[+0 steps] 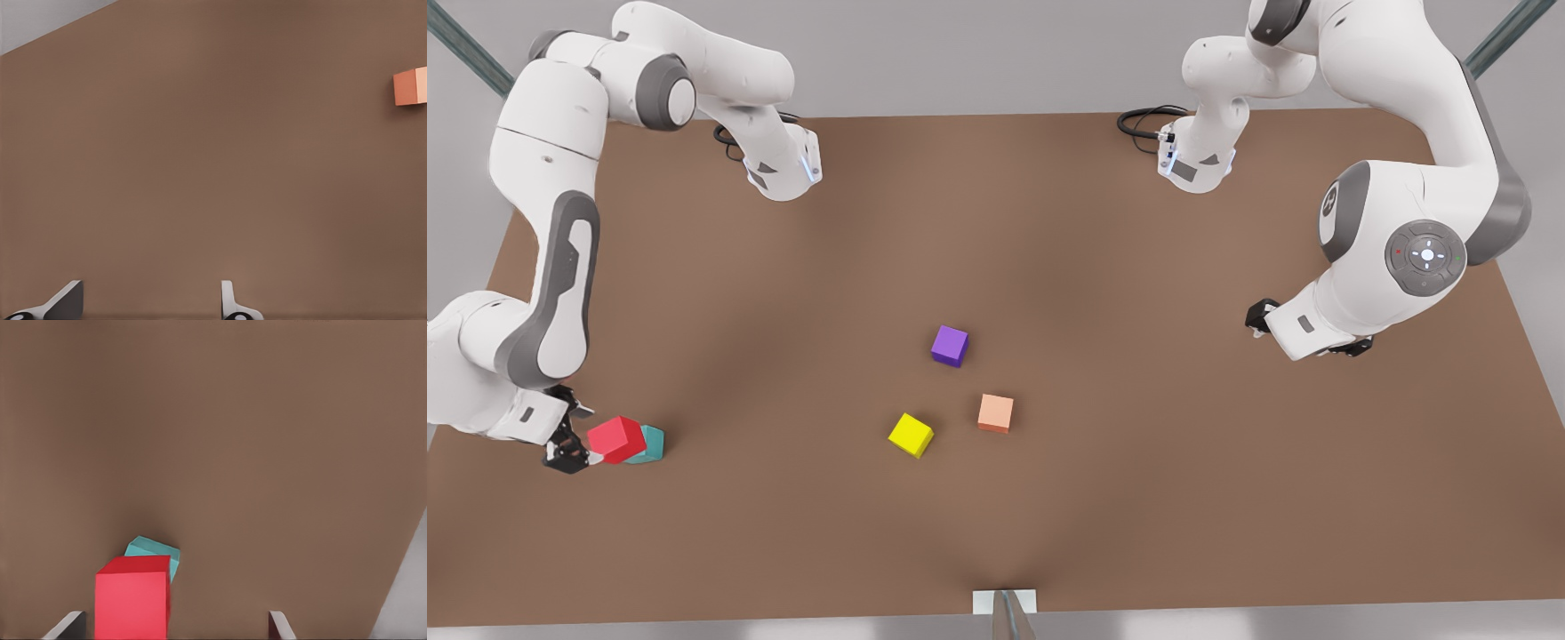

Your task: Pick up red wooden cube and pass to hand red wooden cube and place in blue wooden cube

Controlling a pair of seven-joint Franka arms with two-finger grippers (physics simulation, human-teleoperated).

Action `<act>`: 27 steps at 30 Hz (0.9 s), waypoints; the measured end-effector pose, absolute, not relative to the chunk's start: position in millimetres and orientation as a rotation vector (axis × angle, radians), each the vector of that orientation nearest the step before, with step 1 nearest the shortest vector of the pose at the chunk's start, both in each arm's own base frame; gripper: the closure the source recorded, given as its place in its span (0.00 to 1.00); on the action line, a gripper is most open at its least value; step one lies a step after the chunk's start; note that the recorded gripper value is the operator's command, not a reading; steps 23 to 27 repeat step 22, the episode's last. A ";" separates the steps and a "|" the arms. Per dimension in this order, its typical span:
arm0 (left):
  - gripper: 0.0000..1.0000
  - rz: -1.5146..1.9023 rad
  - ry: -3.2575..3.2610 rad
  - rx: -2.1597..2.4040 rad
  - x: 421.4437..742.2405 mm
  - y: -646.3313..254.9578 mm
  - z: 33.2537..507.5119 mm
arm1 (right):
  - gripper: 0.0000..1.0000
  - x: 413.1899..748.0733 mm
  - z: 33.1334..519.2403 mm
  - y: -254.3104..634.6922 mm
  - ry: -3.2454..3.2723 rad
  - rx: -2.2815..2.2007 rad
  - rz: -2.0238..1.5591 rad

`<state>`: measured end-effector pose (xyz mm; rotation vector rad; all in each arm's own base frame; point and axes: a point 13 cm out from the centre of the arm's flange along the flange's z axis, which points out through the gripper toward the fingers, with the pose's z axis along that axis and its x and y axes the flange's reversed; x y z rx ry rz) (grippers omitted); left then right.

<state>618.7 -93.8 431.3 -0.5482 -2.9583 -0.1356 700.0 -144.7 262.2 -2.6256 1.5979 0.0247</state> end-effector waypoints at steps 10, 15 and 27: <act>0.00 -0.135 -2.941 -0.542 614.5 -92.9 430.3 | 0.00 591.8 441.9 -30.7 2.566 -2.011 0.130; 0.00 -0.135 -2.936 -0.541 613.1 -92.5 430.0 | 0.00 579.5 442.8 -29.5 2.878 -1.632 0.125; 0.00 -0.134 -2.927 -0.539 612.5 -92.6 426.7 | 0.00 556.4 445.0 -30.6 3.072 -1.212 0.104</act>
